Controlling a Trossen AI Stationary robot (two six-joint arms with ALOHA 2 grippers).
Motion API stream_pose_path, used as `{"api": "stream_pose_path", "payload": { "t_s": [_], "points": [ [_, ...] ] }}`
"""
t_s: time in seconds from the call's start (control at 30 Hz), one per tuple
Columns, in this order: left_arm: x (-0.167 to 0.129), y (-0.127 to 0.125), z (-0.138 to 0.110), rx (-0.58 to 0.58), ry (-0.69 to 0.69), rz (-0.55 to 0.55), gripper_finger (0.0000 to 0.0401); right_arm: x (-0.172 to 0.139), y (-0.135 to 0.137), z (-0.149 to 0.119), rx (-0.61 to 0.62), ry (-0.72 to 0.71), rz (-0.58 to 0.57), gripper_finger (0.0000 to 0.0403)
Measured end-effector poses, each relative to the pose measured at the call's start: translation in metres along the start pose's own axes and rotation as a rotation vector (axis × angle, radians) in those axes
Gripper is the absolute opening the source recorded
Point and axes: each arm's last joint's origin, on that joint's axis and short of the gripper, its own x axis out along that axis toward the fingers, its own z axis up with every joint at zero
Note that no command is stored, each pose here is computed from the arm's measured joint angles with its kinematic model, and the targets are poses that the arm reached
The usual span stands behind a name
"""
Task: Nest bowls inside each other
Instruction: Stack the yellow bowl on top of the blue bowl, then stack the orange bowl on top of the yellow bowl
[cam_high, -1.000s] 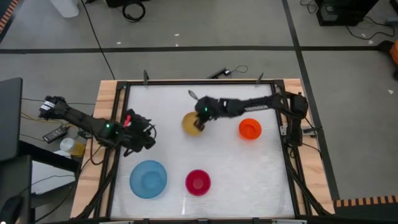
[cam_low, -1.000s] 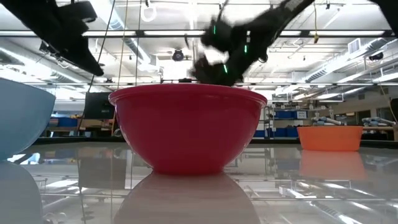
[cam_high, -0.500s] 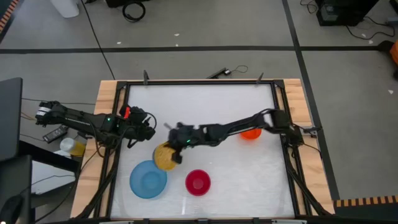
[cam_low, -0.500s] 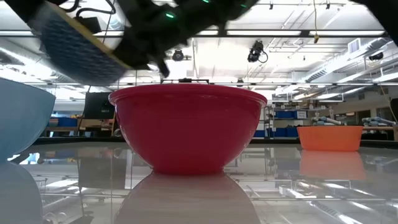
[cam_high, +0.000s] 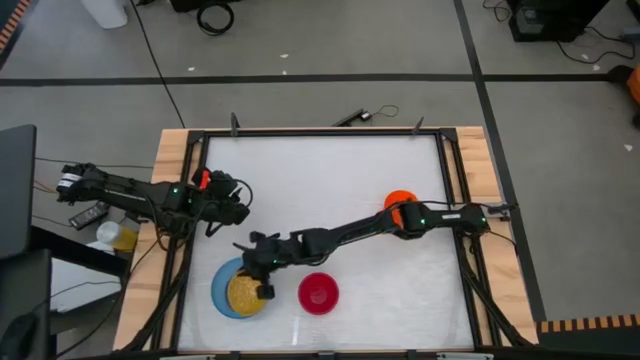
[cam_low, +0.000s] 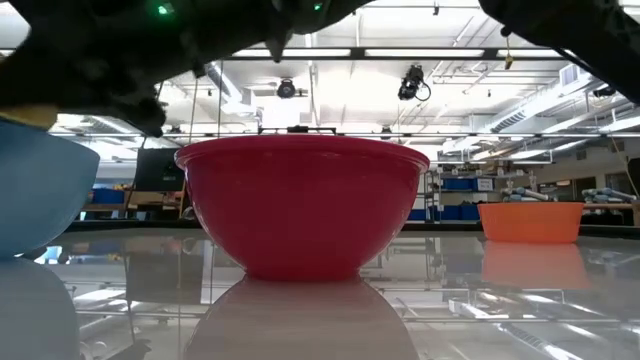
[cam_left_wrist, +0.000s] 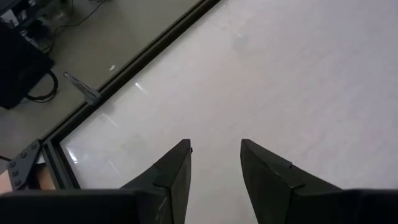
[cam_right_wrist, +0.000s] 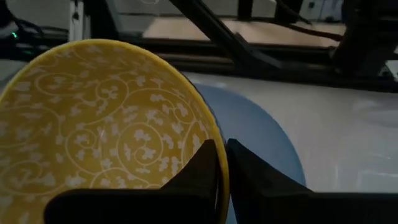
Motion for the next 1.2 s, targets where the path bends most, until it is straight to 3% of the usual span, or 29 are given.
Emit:
{"api": "stream_pose_path", "payload": {
  "t_s": [0.2,0.37,0.63,0.77,0.9,0.97,1.2],
  "points": [
    [0.0,0.0,0.0,-0.001,-0.01,0.013,0.0141,0.005,-0.002,-0.005,0.004,0.015,-0.029,0.0068],
    [0.0,0.001,0.001,-0.006,-0.03,0.031,0.0141,0.003,-0.011,-0.005,0.012,0.04,-0.088,0.0124],
    [0.0,0.001,0.001,-0.011,-0.03,0.03,0.0141,0.002,-0.012,-0.002,0.011,0.035,-0.089,0.0212],
    [0.0,0.001,0.001,-0.004,-0.03,0.03,0.0141,-0.006,-0.007,0.005,0.012,0.055,0.033,0.0231],
    [0.0,0.0,0.002,0.004,-0.035,0.027,0.0141,-0.012,-0.004,0.007,0.077,0.11,0.258,0.0227],
    [0.001,0.0,0.003,0.001,-0.041,0.025,0.0141,-0.012,-0.005,0.004,0.115,0.139,0.3,0.0223],
    [0.003,0.0,0.008,0.014,-0.062,0.026,0.0141,-0.02,-0.018,0.014,0.112,0.113,-0.017,0.0215]
  ]
}}
